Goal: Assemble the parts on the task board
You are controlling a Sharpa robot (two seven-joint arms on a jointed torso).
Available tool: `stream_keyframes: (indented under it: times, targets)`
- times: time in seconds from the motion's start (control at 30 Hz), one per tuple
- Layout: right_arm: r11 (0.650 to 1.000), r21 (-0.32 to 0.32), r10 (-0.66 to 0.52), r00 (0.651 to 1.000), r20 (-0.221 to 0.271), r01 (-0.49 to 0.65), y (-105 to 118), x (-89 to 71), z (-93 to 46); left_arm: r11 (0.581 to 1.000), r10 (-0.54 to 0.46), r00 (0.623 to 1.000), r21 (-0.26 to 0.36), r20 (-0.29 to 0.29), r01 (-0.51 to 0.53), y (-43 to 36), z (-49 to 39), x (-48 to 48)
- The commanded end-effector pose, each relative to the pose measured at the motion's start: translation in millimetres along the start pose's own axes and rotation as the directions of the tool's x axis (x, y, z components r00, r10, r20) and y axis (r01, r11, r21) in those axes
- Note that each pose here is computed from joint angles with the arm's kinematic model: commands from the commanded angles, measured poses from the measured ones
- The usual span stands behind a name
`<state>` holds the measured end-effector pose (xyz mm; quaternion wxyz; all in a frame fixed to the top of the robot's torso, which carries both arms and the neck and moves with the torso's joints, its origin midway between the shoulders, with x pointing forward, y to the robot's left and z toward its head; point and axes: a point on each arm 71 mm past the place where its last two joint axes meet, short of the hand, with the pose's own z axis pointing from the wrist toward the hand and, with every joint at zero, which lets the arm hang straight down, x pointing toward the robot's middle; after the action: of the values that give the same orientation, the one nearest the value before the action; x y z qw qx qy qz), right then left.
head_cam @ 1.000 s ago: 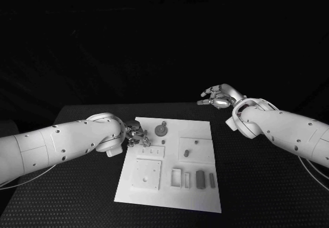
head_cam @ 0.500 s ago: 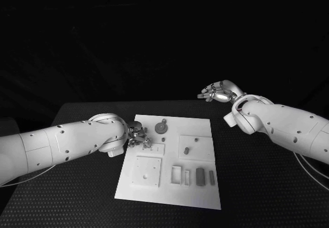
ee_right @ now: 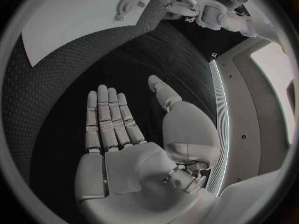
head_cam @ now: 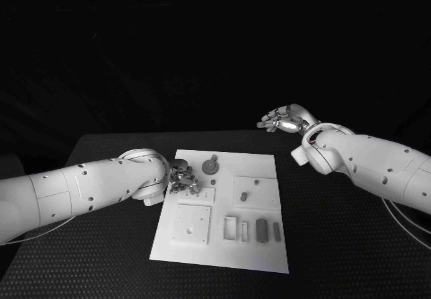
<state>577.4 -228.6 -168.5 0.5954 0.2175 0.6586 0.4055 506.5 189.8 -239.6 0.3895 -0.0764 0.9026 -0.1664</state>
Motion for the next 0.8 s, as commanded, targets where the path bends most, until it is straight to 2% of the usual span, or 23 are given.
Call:
stream_keyframes:
  times: [0.03,0.33,0.8]
  targets:
    - [1.000,-0.011,0.012,1.000,-0.017,-0.012,1.1,1.3,0.4,1.000,0.006,1.000,0.007,-0.007,-0.006,-2.4,0.0,1.2]
    - [1.000,-0.011,0.012,1.000,-0.019,-0.012,1.0,1.3,0.4,0.999,0.051,0.999,0.003,0.009,-0.052,-3.9,0.7,2.0]
    - [1.000,-0.012,0.013,1.000,-0.022,-0.014,1.8,2.4,0.6,0.996,0.093,0.996,-0.009,0.001,-0.093,-4.8,4.0,4.9]
